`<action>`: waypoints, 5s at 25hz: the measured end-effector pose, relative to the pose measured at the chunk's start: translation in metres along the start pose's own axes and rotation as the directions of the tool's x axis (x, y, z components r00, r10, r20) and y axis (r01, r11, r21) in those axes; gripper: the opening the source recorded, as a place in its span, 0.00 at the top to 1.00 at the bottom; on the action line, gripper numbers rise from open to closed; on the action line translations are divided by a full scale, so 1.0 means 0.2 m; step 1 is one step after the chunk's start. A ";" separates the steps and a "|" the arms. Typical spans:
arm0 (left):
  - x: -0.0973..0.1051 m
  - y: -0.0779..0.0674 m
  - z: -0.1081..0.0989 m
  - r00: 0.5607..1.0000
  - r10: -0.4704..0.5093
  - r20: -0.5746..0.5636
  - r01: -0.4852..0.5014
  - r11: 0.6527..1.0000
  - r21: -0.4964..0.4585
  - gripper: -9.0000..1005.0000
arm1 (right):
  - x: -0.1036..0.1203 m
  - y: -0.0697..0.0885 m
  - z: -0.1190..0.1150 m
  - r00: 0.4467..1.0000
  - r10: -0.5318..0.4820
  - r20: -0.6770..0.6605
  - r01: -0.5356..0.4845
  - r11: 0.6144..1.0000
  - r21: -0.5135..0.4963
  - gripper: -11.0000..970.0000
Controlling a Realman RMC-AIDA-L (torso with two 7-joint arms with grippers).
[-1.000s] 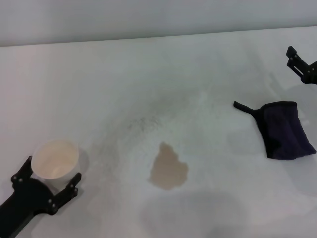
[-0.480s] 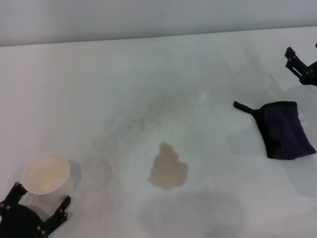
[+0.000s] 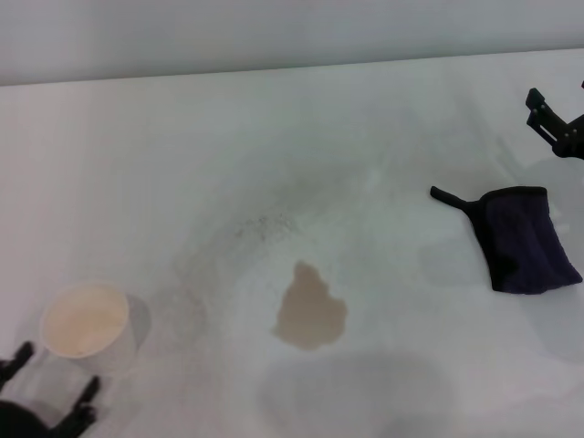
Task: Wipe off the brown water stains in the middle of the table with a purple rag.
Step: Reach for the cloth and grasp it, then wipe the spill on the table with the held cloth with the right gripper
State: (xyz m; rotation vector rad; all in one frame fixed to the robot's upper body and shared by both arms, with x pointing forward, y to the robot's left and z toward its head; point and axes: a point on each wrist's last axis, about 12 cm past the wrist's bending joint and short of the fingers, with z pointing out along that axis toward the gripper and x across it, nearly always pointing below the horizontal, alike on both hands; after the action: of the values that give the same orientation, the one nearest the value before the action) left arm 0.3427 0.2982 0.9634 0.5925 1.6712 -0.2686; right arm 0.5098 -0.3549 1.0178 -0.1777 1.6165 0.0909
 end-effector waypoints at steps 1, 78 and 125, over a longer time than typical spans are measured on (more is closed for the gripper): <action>0.00 0.00 -0.03 1.000 -0.003 0.005 0.003 0.999 -0.032 0.11 | 0.00 0.00 0.00 1.000 -0.001 0.001 0.001 1.000 0.000 0.11; -0.28 0.50 0.19 0.928 0.004 0.373 0.158 0.903 -0.400 0.11 | -0.59 0.33 0.43 0.207 -0.154 -0.966 0.059 0.988 -0.144 0.25; -0.28 0.50 0.20 0.930 0.002 0.369 0.154 0.907 -0.393 0.11 | -0.52 0.60 0.49 0.191 -0.307 -0.932 0.030 0.951 -0.307 0.91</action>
State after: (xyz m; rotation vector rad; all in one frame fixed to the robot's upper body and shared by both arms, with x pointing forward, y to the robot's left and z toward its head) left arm 0.4329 0.3491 1.0248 0.1395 1.3361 -0.0643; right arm 0.5911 -0.2138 1.1092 -0.7273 2.9166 -0.0444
